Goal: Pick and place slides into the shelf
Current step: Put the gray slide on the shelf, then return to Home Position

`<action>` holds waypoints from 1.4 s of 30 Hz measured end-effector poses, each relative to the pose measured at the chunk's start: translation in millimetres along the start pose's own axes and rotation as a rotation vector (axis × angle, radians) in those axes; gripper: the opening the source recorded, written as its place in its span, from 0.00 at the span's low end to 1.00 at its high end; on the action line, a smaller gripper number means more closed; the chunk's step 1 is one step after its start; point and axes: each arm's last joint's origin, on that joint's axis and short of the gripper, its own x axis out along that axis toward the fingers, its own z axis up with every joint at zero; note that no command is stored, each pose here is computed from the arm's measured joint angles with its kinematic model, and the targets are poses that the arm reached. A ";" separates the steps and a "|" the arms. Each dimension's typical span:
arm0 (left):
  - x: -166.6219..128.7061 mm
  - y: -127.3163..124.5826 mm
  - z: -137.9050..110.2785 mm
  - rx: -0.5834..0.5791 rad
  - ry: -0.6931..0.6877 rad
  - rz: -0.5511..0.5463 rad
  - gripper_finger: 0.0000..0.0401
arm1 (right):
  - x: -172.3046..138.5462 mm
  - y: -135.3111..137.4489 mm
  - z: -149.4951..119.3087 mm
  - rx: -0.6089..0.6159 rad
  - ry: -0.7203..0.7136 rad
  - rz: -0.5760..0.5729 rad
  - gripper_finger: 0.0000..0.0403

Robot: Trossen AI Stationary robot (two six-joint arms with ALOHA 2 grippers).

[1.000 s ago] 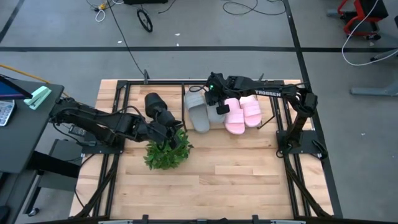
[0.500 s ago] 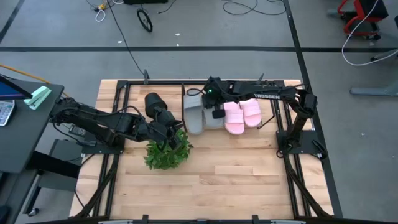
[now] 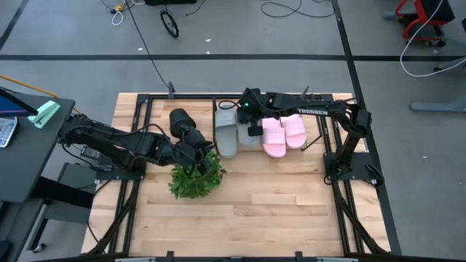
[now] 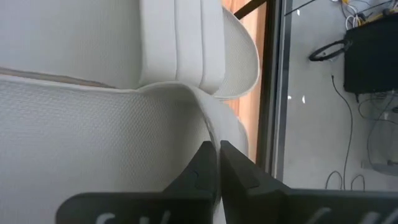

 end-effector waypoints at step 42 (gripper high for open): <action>0.2 0.0 -0.2 0.048 -0.001 0.000 0.20 | -32.0 22.2 -11.0 0.045 0.027 0.064 0.49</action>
